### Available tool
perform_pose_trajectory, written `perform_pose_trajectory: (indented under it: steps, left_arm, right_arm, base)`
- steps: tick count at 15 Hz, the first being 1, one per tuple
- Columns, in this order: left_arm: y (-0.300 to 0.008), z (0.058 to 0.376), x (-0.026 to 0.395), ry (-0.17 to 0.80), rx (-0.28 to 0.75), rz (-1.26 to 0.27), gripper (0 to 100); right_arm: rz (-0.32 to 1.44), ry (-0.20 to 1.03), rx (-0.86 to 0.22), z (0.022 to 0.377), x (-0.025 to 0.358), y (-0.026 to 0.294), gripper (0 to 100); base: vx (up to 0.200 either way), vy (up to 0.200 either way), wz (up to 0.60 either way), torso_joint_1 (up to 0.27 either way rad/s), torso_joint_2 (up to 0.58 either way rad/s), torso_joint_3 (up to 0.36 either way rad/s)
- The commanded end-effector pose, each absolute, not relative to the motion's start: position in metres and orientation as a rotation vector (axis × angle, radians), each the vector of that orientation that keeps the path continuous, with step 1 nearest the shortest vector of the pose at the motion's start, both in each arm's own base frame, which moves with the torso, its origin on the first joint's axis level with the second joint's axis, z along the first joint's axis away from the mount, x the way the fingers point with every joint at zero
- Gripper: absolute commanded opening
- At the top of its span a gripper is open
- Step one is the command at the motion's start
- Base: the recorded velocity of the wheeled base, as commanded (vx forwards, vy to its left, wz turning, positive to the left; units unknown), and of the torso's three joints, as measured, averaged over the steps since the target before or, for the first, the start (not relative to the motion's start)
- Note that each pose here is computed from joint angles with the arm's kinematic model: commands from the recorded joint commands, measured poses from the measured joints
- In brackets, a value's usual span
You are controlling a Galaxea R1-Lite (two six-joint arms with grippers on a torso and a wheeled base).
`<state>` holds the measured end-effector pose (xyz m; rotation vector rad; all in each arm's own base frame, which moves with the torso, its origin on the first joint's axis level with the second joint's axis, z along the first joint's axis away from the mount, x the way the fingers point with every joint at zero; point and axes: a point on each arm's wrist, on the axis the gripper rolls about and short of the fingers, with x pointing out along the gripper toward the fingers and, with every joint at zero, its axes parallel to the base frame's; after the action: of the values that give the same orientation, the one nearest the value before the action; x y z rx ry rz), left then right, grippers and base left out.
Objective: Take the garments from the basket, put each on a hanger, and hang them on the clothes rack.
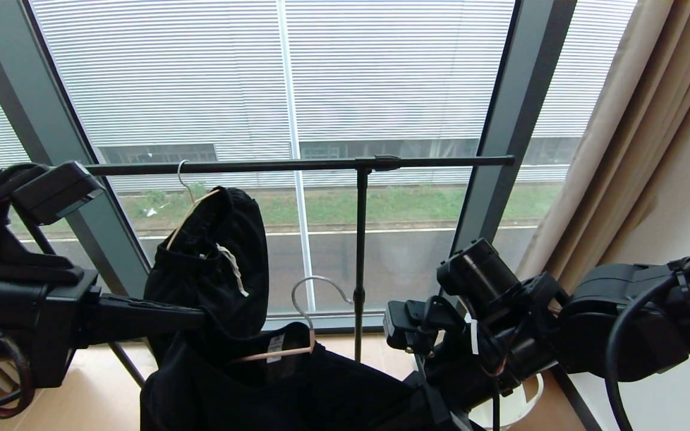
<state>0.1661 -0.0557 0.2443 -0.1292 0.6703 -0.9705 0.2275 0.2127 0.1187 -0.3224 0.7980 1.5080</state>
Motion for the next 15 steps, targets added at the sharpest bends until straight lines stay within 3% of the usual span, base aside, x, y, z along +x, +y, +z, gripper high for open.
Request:
perform_pose_trajectory:
  steps: [1,3,6,9,14,15]
  left_arm:
    - [-0.063,0.243,0.172,0.687,-0.118,-0.997,0]
    - [-0.069,0.242,0.177,0.702,-0.111,-1.015,0]
    - [-0.084,0.247,0.172,0.69,-0.076,-1.098,0]
    - [-0.099,0.26,0.168,0.648,-0.039,-1.167,0]
    - [-0.11,0.255,0.17,0.676,0.023,-1.094,0]
    - [-0.11,0.255,0.171,0.674,0.032,-1.073,100]
  right_arm:
    - [1.501,0.796,-0.307,0.12,0.227,0.214,0]
    - [1.496,0.782,-0.295,0.124,0.226,0.215,0]
    - [1.454,0.789,-0.193,0.124,0.229,0.225,0]
    - [1.45,0.77,-0.187,0.117,0.23,0.228,0]
    - [1.452,0.74,-0.184,0.121,0.227,0.224,0]
    - [1.456,0.708,-0.184,0.119,0.225,0.222,0]
  base:
    - [0.0,0.0,0.0,0.0,0.0,0.0]
    - [0.0,0.0,0.0,0.0,0.0,0.0]
    - [0.0,0.0,0.0,0.0,0.0,0.0]
    - [0.0,0.0,0.0,0.0,0.0,0.0]
    - [0.0,0.0,0.0,0.0,0.0,0.0]
    - [0.0,0.0,0.0,0.0,0.0,0.0]
